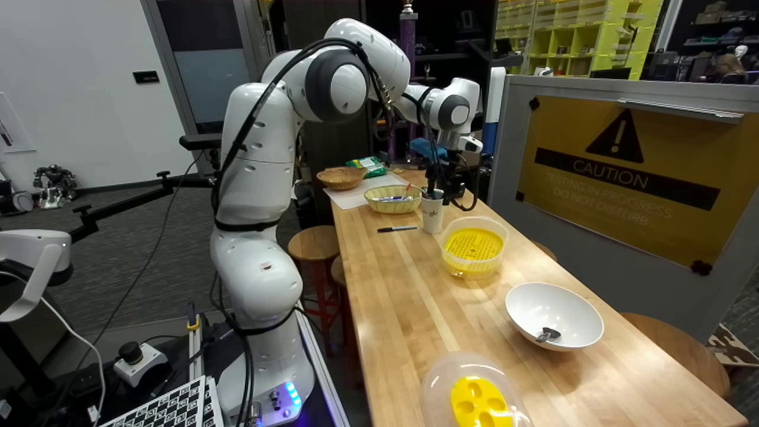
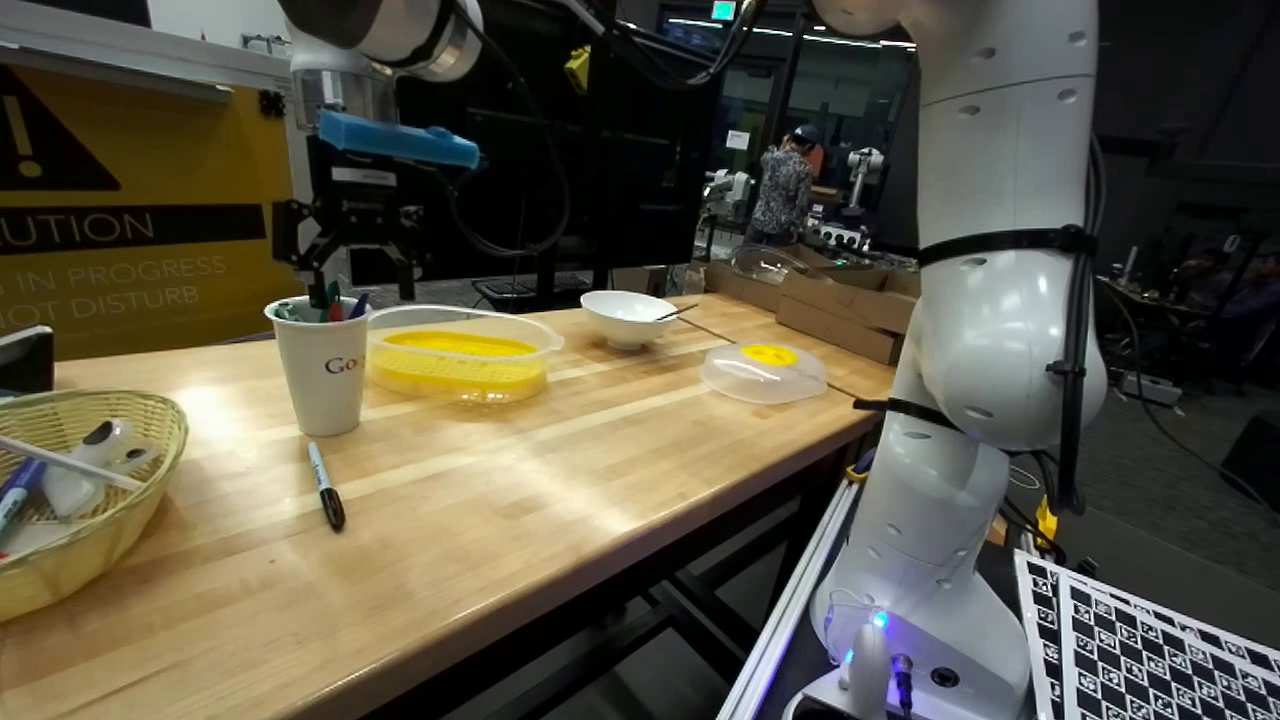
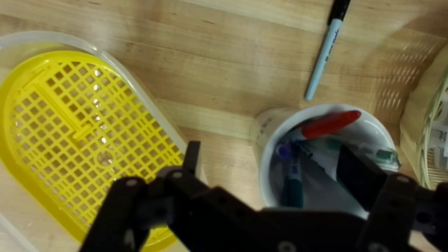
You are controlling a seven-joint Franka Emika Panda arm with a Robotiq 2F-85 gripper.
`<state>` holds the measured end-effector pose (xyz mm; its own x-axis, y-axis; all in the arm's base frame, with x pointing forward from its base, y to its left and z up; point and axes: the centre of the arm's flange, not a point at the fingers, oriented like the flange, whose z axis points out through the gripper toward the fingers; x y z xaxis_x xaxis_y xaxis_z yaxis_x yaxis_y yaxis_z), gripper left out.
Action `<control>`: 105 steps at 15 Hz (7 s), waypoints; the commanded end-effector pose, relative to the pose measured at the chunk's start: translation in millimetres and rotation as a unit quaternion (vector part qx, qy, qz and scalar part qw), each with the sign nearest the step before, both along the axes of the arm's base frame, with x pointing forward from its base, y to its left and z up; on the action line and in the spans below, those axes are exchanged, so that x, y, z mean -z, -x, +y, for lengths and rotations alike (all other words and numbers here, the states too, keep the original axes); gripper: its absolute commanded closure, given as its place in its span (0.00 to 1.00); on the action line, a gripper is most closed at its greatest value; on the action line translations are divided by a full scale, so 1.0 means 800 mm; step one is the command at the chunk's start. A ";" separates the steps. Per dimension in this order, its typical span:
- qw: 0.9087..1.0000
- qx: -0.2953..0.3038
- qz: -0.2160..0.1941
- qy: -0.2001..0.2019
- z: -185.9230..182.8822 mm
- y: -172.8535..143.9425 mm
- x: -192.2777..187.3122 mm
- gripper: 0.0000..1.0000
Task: Push the cup to the right
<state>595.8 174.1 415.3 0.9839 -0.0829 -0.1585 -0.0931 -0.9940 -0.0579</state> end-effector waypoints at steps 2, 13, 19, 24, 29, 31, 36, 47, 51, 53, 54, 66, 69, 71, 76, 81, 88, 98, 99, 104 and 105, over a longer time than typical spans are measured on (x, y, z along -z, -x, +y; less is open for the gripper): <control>1.000 0.016 -0.003 -0.010 -0.005 -0.002 -0.001 0.00; 1.000 0.016 -0.004 -0.010 -0.004 0.000 -0.003 0.42; 1.000 0.016 -0.005 -0.009 -0.003 0.001 -0.004 0.61; 1.000 0.016 -0.011 -0.011 -0.001 0.000 -0.010 0.96; 1.000 0.015 -0.012 -0.011 -0.002 0.000 -0.012 0.94; 1.000 0.015 -0.013 -0.011 -0.002 0.000 -0.012 0.94; 1.000 0.015 -0.013 -0.012 0.000 0.002 -0.013 0.94; 1.000 0.023 -0.010 -0.013 -0.009 0.007 -0.011 0.94; 0.999 0.030 -0.010 -0.016 -0.016 0.006 -0.011 0.94; 0.999 0.034 -0.009 -0.017 -0.021 0.005 -0.011 0.94; 0.999 0.035 -0.009 -0.018 -0.023 0.005 -0.012 0.94; 0.998 0.052 -0.010 -0.019 -0.048 0.003 -0.011 0.94; 0.998 0.057 -0.010 -0.020 -0.055 0.004 -0.011 0.94; 0.998 0.061 -0.009 -0.021 -0.060 0.004 -0.010 0.94; 0.997 0.073 -0.008 -0.028 -0.071 0.002 -0.009 0.94; 0.996 0.080 -0.008 -0.029 -0.079 0.002 -0.008 0.94; 0.996 0.085 -0.011 -0.029 -0.085 -0.001 -0.009 0.94; 0.995 0.098 -0.010 -0.029 -0.101 -0.007 -0.008 0.94; 0.995 0.100 -0.010 -0.029 -0.104 -0.008 -0.008 0.94; 0.994 0.109 -0.010 -0.027 -0.118 -0.012 -0.008 0.94; 0.993 0.111 -0.011 -0.027 -0.120 -0.013 -0.008 0.94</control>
